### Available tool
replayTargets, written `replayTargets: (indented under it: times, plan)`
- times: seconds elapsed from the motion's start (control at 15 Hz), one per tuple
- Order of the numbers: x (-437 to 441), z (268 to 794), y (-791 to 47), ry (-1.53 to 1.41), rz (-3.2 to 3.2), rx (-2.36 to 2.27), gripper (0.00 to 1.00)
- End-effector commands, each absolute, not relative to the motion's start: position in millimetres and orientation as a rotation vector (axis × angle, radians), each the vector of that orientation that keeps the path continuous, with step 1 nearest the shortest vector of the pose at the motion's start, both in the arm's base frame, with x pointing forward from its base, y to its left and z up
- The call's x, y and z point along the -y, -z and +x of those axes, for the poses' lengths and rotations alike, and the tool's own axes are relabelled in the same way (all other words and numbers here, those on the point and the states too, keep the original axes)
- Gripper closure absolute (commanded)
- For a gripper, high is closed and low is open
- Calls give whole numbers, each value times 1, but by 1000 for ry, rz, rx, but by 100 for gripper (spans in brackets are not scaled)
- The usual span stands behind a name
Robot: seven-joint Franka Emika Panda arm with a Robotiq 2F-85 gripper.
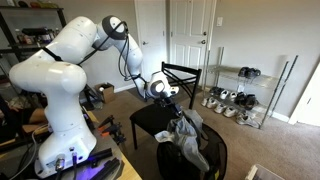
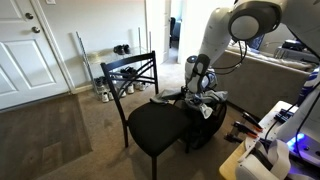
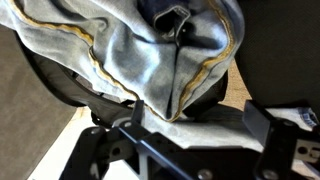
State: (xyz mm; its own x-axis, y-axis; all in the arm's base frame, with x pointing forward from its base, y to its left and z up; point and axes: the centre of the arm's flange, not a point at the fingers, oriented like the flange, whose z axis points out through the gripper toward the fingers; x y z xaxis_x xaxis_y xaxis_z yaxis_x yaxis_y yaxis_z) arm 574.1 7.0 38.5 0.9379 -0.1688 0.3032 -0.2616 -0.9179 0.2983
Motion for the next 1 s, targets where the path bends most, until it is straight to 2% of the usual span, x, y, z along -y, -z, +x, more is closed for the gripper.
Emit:
replayTargets:
  times: [0.0, 0.4, 0.93]
  plan:
    - [-13, 561, -26, -260, 2835, 126, 0]
    - [-28, 547, -4, -178, 2836, -27, 0]
    - [34, 589, -13, -316, 2664, 215, 0]
